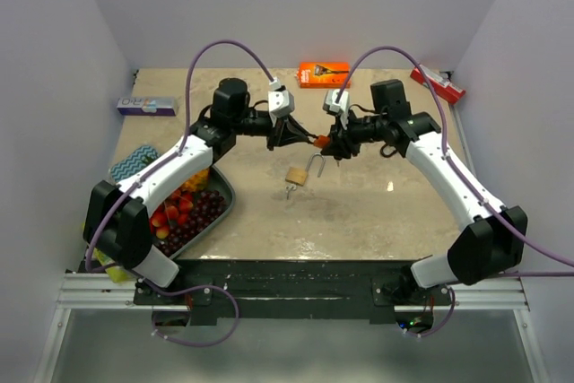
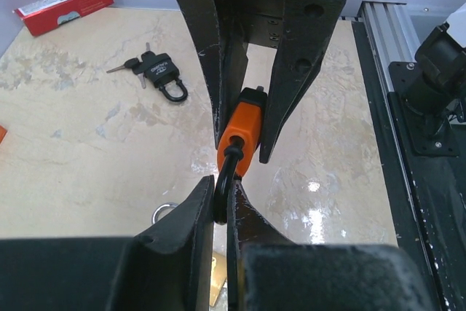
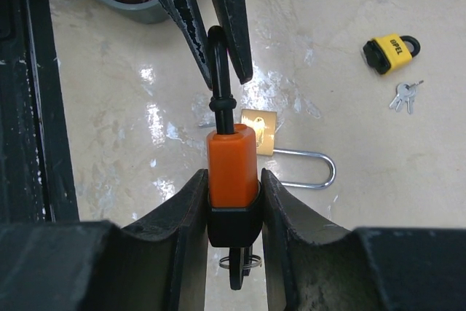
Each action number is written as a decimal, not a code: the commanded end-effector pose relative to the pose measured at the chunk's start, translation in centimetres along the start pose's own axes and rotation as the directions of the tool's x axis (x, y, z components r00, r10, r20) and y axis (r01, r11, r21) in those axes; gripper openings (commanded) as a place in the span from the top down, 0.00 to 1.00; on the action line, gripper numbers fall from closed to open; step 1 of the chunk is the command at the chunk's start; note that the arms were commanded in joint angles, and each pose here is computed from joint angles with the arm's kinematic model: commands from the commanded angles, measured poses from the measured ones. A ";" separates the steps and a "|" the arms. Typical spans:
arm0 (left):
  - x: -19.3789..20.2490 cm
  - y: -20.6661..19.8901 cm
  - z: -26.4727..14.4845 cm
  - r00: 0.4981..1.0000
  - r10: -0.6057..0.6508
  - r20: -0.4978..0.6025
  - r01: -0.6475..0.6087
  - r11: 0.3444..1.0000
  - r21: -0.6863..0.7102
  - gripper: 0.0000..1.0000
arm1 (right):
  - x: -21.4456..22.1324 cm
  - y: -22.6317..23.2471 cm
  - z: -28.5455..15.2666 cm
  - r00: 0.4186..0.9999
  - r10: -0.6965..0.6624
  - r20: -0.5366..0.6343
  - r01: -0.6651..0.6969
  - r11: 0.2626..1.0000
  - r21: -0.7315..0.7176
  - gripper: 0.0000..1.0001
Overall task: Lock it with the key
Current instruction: Lock the lock.
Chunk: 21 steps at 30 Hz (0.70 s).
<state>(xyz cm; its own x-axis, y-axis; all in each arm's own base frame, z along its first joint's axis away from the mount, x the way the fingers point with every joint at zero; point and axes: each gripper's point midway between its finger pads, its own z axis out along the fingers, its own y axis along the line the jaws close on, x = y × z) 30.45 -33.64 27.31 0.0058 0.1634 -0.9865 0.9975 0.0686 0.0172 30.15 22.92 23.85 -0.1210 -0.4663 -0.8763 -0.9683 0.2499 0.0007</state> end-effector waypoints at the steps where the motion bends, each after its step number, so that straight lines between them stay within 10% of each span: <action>1: -1.4 -3.6 2.2 0.997 -0.006 0.078 -0.006 0.988 0.154 1.00 | -6.6 -0.3 1.1 0.966 -0.157 0.207 0.157 0.987 0.017 1.00; 21: 1.1 -4.7 2.3 0.996 0.076 0.046 -0.085 0.966 0.243 1.00 | -7.3 3.2 1.2 0.960 -0.152 0.236 0.210 0.948 -0.240 1.00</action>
<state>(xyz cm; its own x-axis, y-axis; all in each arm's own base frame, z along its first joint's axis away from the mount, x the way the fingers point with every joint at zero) 30.09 -33.78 26.14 0.0400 0.1482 -0.9881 0.9989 0.0170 0.0430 29.10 23.61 22.01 -0.1933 -0.4857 -0.8525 -0.9771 0.1738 0.1225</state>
